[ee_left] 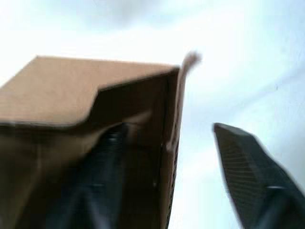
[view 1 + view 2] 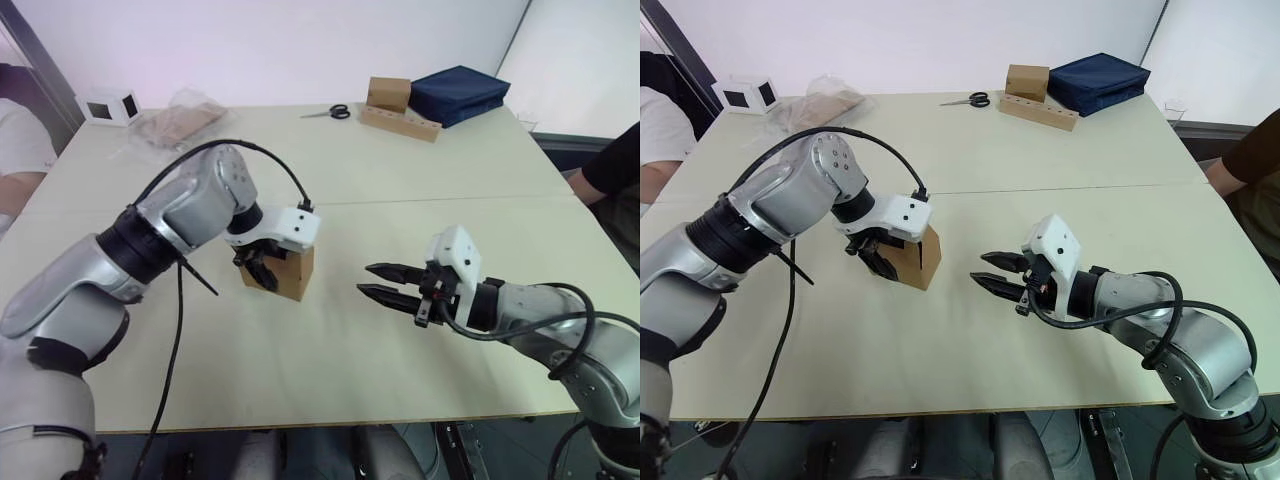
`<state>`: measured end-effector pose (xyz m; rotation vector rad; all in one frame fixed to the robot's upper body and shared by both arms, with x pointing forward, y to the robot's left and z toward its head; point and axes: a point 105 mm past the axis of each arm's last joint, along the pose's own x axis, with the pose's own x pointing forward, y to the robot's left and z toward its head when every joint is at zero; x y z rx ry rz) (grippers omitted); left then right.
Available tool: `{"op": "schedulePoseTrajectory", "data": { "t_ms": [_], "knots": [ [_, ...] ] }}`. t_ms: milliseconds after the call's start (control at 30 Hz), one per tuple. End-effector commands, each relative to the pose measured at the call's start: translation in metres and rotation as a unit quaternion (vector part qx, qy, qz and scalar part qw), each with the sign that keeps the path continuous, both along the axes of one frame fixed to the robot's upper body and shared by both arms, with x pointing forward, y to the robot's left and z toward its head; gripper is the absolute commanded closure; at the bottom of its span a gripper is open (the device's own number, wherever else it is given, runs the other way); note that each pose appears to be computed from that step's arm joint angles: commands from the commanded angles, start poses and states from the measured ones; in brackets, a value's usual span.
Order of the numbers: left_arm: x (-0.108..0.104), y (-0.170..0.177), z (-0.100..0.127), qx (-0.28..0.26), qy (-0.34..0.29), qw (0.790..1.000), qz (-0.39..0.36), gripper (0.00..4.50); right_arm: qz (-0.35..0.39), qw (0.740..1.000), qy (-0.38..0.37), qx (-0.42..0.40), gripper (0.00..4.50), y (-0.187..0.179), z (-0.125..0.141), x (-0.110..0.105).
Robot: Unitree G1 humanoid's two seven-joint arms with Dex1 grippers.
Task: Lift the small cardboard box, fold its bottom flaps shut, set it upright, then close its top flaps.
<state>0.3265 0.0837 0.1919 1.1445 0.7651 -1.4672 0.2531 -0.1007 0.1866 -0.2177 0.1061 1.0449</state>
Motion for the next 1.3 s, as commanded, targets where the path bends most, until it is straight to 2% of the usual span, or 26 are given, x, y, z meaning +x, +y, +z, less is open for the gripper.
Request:
{"op": "schedulePoseTrajectory", "data": {
  "t_ms": [33, 267, 367, 467, 533, 600, 733, 767, 833, 867, 900, 967, 1100, 1300],
  "knots": [
    [-0.001, -0.008, 0.035, -0.047, -0.018, 0.999, 0.016, 0.06, 0.013, 1.000, -0.023, -0.001, 2.92, 0.006, 0.009, -0.004],
    [-0.006, 0.011, 0.092, -0.119, -0.023, 0.991, 0.057, 0.06, 0.020, 0.999, -0.027, -0.005, 2.92, 0.004, 0.013, -0.004],
    [-0.011, 0.021, 0.109, -0.146, -0.029, 0.987, 0.062, 0.06, 0.022, 0.999, -0.032, -0.003, 2.92, 0.004, 0.016, -0.003],
    [-0.006, 0.043, 0.138, -0.229, -0.042, 0.967, 0.101, 0.06, 0.009, 0.999, -0.043, 0.014, 2.92, 0.004, 0.021, 0.008],
    [-0.003, 0.058, 0.144, -0.285, -0.032, 0.949, 0.128, 0.55, 0.002, 0.999, -0.043, 0.024, 2.92, 0.006, 0.021, 0.016],
    [0.000, 0.071, 0.139, -0.310, -0.036, 0.940, 0.138, 1.07, -0.002, 0.999, -0.040, 0.027, 2.92, 0.009, 0.019, 0.020],
    [0.014, 0.102, 0.110, -0.362, -0.060, 0.914, 0.171, 2.61, -0.020, 0.999, -0.033, 0.019, 2.92, 0.016, 0.006, 0.034],
    [0.019, 0.109, 0.101, -0.371, -0.070, 0.907, 0.187, 3.12, -0.026, 0.999, -0.032, 0.016, 2.92, 0.016, 0.003, 0.038],
    [0.026, 0.119, 0.084, -0.387, -0.075, 0.894, 0.211, 3.77, -0.039, 0.999, -0.026, 0.015, 2.92, 0.017, -0.003, 0.044],
    [0.029, 0.125, 0.075, -0.386, -0.081, 0.891, 0.225, 4.26, -0.044, 0.999, -0.024, 0.013, 3.43, 0.017, -0.005, 0.047],
    [0.032, 0.128, 0.066, -0.383, -0.090, 0.889, 0.233, 4.46, -0.049, 0.998, -0.022, 0.012, 3.64, 0.017, -0.008, 0.049],
    [0.036, 0.134, 0.047, -0.378, -0.101, 0.887, 0.246, 4.50, -0.053, 0.998, -0.014, 0.019, 4.46, 0.019, -0.010, 0.051],
    [0.035, 0.135, 0.026, -0.378, -0.092, 0.885, 0.255, 4.50, -0.046, 0.999, -0.006, 0.014, 4.46, 0.024, -0.015, 0.051],
    [0.045, 0.117, -0.033, -0.368, -0.093, 0.886, 0.268, 4.50, -0.041, 0.999, 0.019, 0.003, 4.46, 0.046, -0.033, 0.060]
  ]
}}
